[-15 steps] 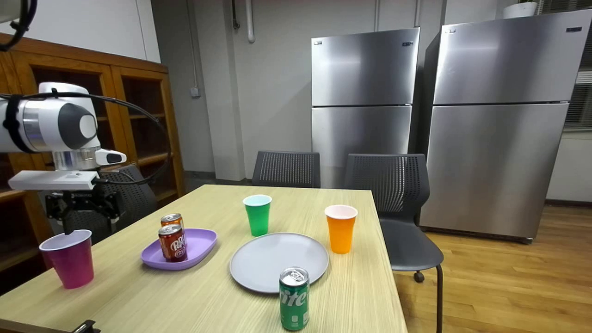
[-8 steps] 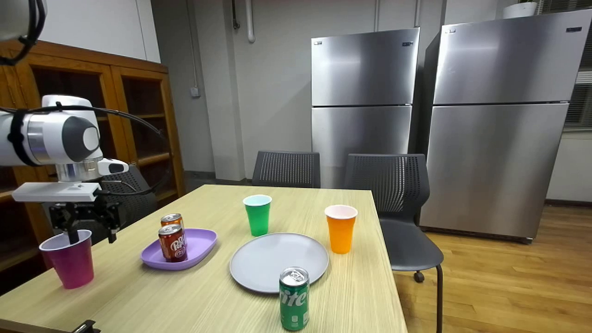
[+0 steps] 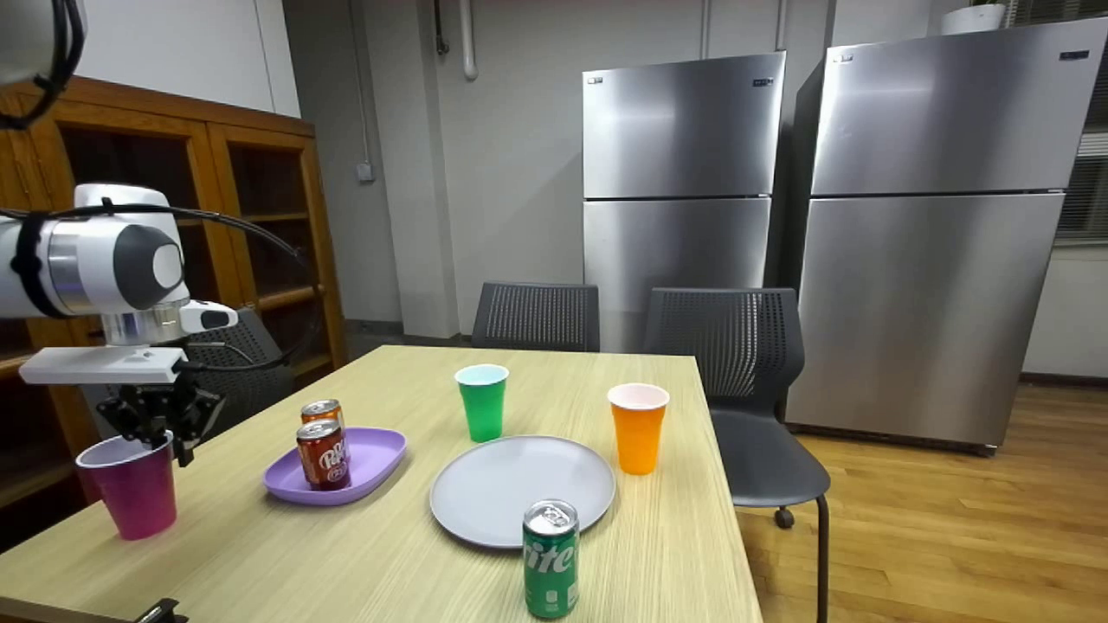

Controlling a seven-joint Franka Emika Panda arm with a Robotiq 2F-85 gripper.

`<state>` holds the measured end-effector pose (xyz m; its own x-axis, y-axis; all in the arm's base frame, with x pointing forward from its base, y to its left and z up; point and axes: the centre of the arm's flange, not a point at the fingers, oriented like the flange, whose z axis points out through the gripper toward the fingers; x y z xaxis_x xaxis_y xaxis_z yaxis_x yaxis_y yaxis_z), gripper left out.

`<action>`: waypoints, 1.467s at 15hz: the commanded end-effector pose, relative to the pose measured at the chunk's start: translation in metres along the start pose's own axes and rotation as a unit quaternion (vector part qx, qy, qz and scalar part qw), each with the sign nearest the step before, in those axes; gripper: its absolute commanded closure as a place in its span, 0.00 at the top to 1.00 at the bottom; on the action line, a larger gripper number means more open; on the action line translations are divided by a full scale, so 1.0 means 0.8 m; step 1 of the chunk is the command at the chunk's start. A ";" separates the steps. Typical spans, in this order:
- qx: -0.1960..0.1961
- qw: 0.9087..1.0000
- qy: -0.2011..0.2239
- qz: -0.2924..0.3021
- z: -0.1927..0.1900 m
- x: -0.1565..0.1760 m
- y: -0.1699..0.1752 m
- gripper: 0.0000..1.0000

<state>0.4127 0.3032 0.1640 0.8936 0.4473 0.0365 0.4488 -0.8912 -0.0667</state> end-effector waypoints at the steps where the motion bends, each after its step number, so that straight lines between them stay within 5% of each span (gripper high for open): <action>1: -0.003 1.000 0.012 0.003 -0.002 0.004 -0.008 0.00; 12: 0.008 0.994 0.109 0.013 -0.094 0.034 0.008 0.01; 22: -0.022 0.981 0.170 0.091 -0.192 0.051 0.135 0.01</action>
<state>0.4910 0.2401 0.2876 0.8999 0.2697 0.3426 0.3100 -0.9483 -0.0678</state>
